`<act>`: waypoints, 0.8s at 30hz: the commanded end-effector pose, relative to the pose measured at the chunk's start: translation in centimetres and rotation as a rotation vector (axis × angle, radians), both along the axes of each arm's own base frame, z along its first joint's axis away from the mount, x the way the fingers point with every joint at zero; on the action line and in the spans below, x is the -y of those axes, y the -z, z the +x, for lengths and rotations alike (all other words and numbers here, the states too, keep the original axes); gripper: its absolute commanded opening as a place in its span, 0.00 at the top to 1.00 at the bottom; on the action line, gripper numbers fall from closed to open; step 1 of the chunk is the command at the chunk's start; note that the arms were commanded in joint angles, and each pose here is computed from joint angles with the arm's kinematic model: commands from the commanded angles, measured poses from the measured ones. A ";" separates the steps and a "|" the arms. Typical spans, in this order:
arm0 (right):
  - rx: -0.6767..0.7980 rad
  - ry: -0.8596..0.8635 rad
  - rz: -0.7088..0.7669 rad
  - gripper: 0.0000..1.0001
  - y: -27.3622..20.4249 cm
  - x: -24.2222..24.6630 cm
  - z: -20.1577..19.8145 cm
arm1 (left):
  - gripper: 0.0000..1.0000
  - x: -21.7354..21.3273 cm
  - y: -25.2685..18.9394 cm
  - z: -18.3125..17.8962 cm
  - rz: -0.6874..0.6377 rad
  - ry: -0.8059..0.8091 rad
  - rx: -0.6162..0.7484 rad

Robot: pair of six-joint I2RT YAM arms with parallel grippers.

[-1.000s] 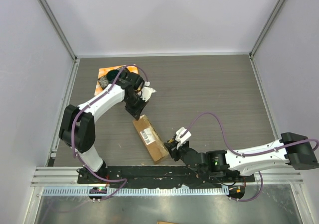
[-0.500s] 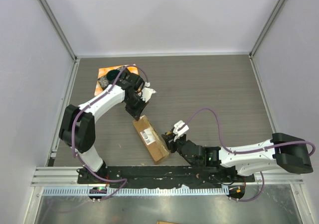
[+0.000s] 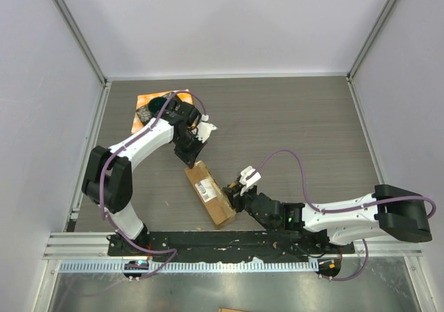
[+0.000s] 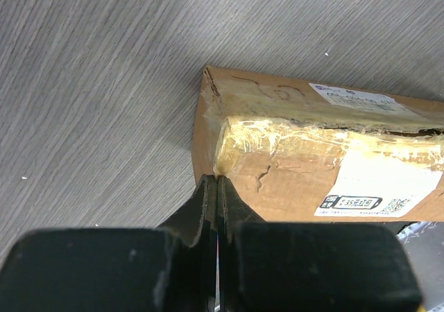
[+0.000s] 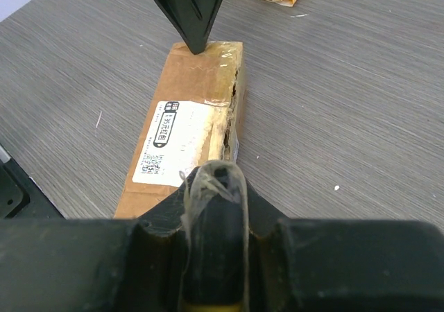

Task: Unpack the express box
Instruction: Cut the express box at the center of the board.

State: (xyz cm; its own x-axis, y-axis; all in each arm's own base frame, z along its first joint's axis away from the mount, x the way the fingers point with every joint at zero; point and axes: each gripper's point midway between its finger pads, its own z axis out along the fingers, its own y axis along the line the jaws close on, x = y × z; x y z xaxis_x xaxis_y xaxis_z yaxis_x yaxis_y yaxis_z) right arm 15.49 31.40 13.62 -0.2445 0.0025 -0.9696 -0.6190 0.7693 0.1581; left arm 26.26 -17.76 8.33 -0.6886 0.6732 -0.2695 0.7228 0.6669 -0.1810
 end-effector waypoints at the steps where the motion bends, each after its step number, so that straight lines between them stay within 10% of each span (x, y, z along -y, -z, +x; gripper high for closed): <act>1: -0.006 0.000 0.090 0.99 -1.8 -1.1 0.3 | 1.00 0.3 0.1 -0.1 -0.016 -0.005 0.008; 24: -0.052 -0.012 0.076 0.99 -0.3 -1.2 0.0 | 1.00 0.3 0.2 -0.1 -0.019 -0.012 0.011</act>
State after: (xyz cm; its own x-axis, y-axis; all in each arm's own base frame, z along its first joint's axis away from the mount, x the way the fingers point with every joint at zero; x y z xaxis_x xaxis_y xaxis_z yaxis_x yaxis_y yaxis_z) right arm 15.52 31.82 13.03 -0.2790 0.0151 -0.9602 -0.6218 0.7591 0.1927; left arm 26.25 -17.77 8.30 -0.6906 0.6698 -0.2730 0.7206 0.6694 -0.1807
